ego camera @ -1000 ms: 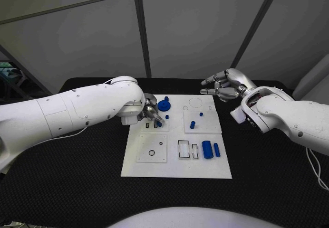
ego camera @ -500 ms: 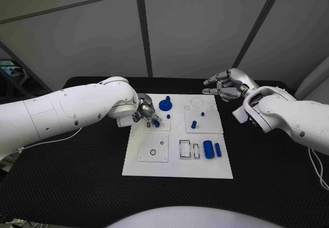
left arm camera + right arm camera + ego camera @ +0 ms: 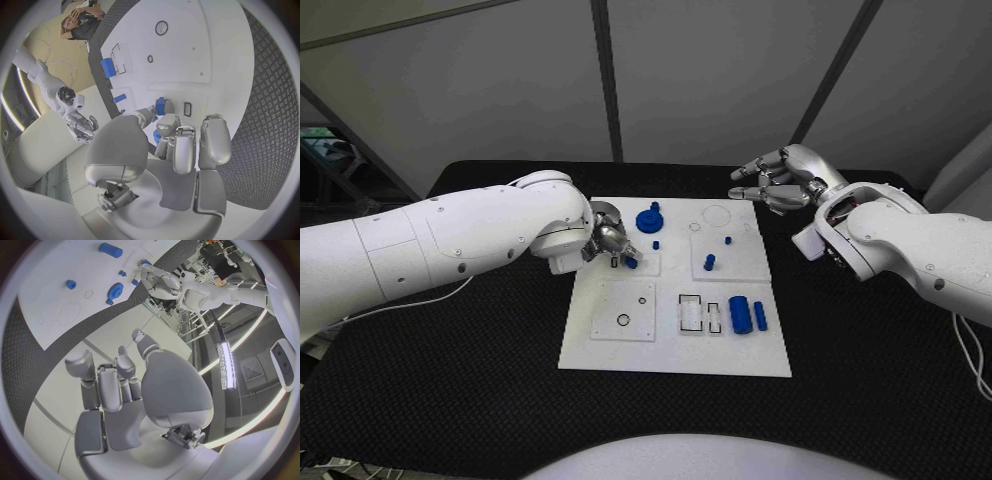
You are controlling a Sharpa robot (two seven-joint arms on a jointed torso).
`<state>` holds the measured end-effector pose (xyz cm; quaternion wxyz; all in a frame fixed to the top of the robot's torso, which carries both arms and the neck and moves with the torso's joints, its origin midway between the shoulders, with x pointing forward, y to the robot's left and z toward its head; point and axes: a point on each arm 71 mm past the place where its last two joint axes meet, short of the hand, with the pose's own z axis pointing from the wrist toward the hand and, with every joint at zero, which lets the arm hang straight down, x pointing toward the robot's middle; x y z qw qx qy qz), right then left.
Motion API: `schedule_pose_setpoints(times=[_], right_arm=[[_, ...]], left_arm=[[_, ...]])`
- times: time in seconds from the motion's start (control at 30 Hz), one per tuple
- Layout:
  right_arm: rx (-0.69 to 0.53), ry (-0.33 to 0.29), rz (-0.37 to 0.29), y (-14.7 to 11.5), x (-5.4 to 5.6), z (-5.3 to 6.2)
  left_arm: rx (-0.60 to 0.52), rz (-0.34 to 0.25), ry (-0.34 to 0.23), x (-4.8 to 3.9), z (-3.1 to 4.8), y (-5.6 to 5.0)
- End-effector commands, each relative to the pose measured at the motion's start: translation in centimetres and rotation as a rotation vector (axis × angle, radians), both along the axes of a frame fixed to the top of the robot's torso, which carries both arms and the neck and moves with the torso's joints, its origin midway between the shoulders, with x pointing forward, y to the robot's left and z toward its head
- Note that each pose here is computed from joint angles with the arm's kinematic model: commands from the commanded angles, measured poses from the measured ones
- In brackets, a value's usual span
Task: Assemble the parts on the task board
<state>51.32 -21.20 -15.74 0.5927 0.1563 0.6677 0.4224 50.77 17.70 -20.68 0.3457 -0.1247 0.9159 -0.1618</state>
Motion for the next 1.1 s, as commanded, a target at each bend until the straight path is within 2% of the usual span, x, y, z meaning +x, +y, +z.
schedule_pose_setpoints(times=[0.03,0.3,1.1], right_arm=[[-0.007,-0.005,0.013,0.16,-0.01,0.1],[-0.019,-0.01,0.021,0.25,0.0,0.08],[-0.03,-0.01,0.03,0.45,0.11,-0.01]], left_arm=[[0.044,0.003,-0.078,0.25,0.2,-0.06],[0.068,-0.013,-0.105,0.13,-0.01,-0.42],[0.081,-0.017,-0.098,-0.1,-0.14,-0.25]])
